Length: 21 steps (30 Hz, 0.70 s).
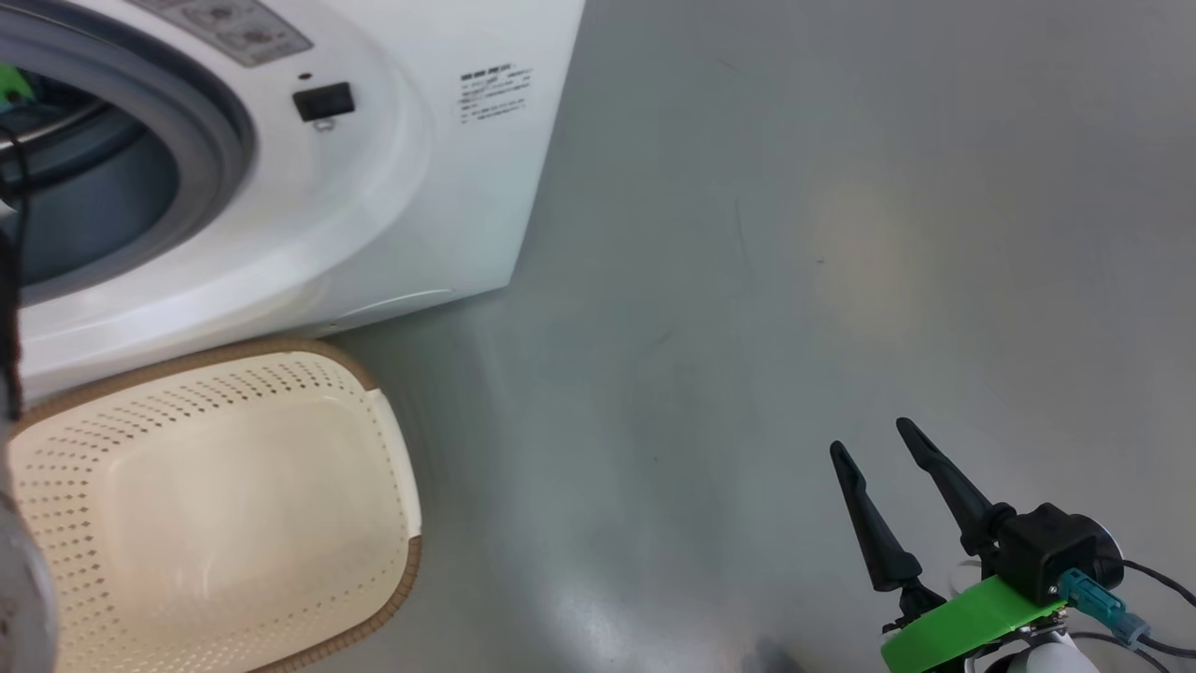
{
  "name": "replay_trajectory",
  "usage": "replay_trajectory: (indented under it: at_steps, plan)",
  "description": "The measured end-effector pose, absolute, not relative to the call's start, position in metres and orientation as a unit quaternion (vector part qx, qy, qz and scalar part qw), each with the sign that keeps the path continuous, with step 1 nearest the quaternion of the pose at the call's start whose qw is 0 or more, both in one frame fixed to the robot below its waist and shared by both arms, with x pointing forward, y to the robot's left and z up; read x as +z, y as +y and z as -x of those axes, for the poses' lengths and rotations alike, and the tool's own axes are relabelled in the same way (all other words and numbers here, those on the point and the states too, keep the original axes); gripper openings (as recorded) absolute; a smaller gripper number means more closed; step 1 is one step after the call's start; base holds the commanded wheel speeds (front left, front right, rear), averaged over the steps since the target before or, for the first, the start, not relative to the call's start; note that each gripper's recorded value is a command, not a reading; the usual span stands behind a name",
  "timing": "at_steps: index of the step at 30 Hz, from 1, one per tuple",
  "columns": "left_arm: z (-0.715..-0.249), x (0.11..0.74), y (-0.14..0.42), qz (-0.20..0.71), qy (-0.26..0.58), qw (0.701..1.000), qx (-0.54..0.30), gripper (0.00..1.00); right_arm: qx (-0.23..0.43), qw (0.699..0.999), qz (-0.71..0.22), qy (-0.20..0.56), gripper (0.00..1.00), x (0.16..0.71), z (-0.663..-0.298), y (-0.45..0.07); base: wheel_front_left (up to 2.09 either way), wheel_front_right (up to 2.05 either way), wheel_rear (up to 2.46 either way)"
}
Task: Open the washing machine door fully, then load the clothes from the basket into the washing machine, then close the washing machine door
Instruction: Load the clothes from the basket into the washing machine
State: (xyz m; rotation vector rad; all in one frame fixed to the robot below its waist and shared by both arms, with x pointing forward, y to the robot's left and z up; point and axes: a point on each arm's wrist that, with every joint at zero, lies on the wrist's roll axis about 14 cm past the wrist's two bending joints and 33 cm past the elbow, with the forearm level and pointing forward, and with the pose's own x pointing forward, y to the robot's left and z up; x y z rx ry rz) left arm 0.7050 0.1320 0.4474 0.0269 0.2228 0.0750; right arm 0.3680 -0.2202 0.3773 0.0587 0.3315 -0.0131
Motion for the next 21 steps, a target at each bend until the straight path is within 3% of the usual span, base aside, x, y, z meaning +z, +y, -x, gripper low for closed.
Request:
replay_trajectory:
  at_steps: [21]
  plan:
    - [-0.663, 0.454, 0.137, 0.015, 0.112, 0.992, 0.053, 1.0, 0.031, 0.99, -0.04, 0.134, 1.0, 0.393, -0.381, -0.198, 0.0, 0.0, 0.0]
